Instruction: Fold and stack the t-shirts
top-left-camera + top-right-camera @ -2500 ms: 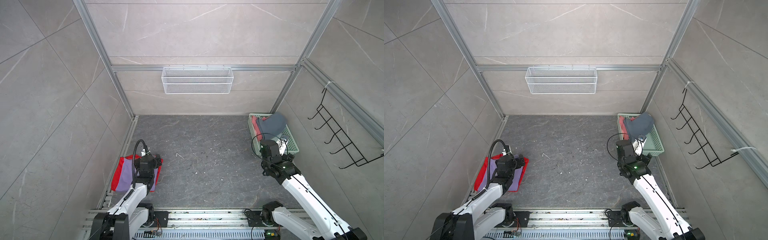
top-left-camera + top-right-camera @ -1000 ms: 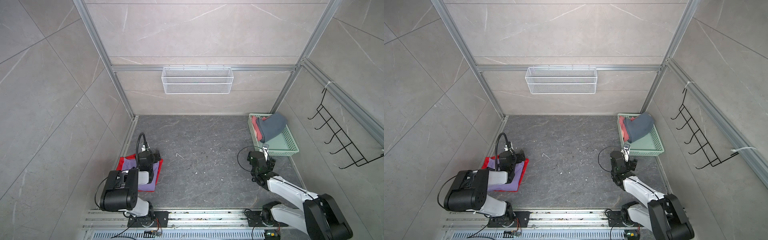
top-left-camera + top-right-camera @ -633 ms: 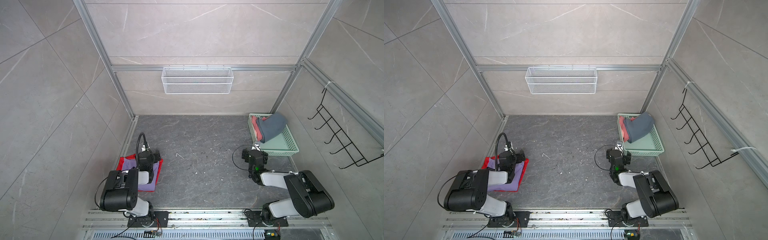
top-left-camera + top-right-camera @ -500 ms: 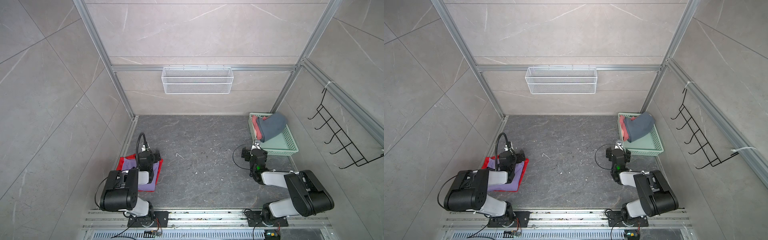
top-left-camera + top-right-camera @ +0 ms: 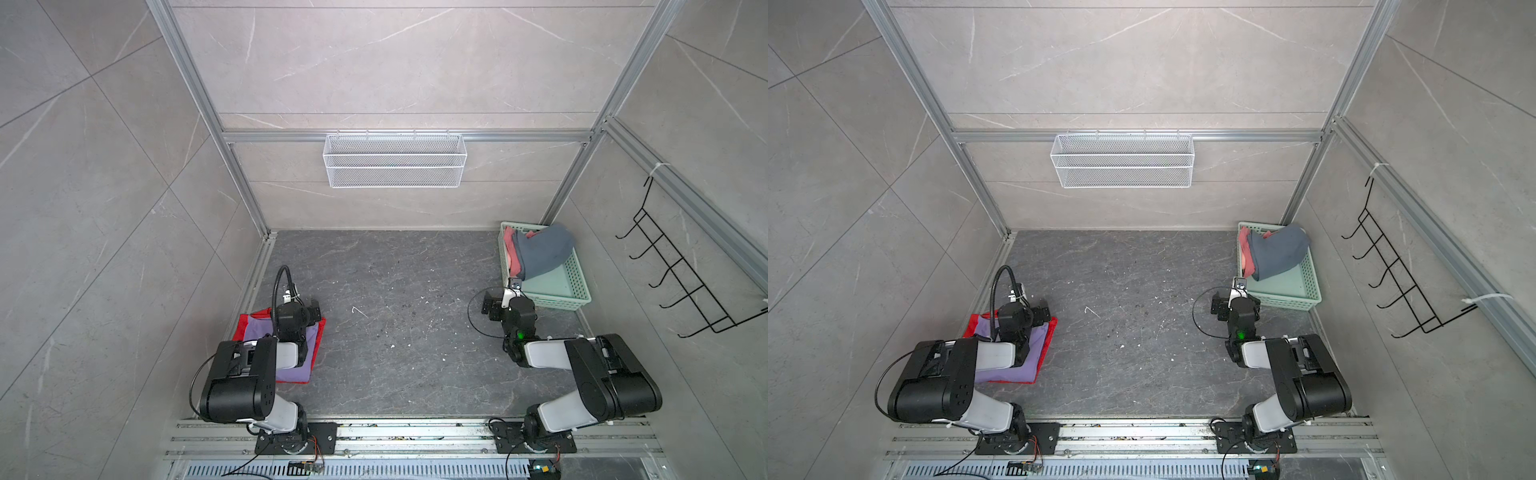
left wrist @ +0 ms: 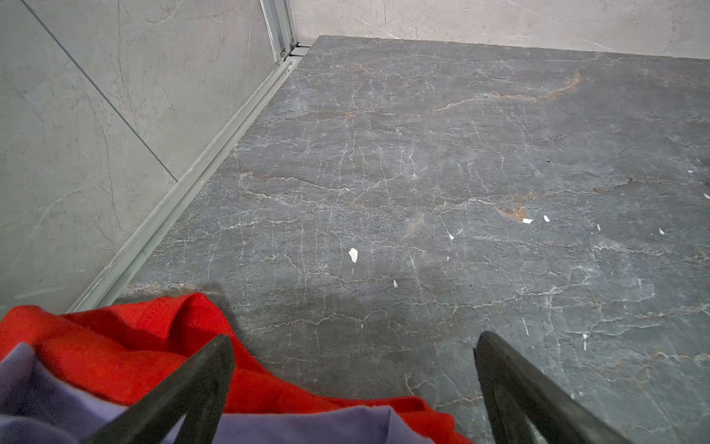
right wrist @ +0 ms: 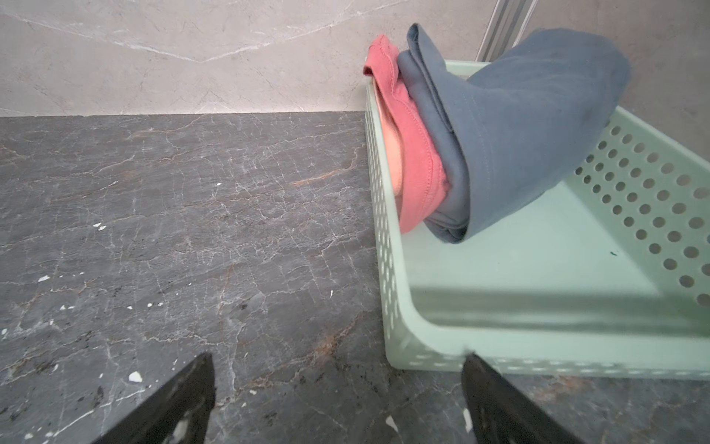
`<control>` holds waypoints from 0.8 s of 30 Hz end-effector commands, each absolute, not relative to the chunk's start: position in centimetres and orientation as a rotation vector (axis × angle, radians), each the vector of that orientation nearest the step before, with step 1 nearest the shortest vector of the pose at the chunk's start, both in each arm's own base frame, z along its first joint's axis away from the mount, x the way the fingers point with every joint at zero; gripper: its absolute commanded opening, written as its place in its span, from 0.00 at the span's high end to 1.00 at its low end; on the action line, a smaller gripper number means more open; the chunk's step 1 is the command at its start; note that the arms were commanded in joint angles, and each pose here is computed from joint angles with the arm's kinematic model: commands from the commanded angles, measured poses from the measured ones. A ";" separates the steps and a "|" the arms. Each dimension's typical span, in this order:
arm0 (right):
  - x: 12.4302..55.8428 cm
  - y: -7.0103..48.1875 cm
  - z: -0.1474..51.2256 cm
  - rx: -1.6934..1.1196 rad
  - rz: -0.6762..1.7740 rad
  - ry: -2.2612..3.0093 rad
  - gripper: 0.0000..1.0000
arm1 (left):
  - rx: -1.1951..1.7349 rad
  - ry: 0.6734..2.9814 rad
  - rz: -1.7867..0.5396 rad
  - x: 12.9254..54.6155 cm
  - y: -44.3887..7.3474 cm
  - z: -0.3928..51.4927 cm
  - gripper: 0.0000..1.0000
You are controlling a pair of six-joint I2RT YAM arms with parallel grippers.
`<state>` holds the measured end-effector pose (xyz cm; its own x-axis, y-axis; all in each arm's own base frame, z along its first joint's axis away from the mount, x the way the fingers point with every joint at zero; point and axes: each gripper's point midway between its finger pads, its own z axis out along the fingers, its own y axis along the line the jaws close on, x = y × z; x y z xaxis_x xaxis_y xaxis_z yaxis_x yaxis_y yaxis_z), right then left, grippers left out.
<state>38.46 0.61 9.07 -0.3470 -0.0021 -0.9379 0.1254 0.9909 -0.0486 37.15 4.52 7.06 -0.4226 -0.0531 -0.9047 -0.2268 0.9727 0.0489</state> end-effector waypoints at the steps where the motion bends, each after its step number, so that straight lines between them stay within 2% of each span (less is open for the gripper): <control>1: 38.6 0.7 9.3 0.082 -0.112 1.910 0.00 | -0.217 1.937 0.181 38.0 4.7 8.7 0.00; 24: 38.9 2.0 9.1 0.005 -0.055 1.924 0.00 | -0.185 1.941 0.142 38.1 4.1 8.6 0.00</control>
<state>38.56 1.56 8.96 -0.3512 -0.0133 -0.9362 0.0613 0.9974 -0.0371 37.17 4.40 6.98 -0.4246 -0.0536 -0.9038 -0.2198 0.9745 0.0455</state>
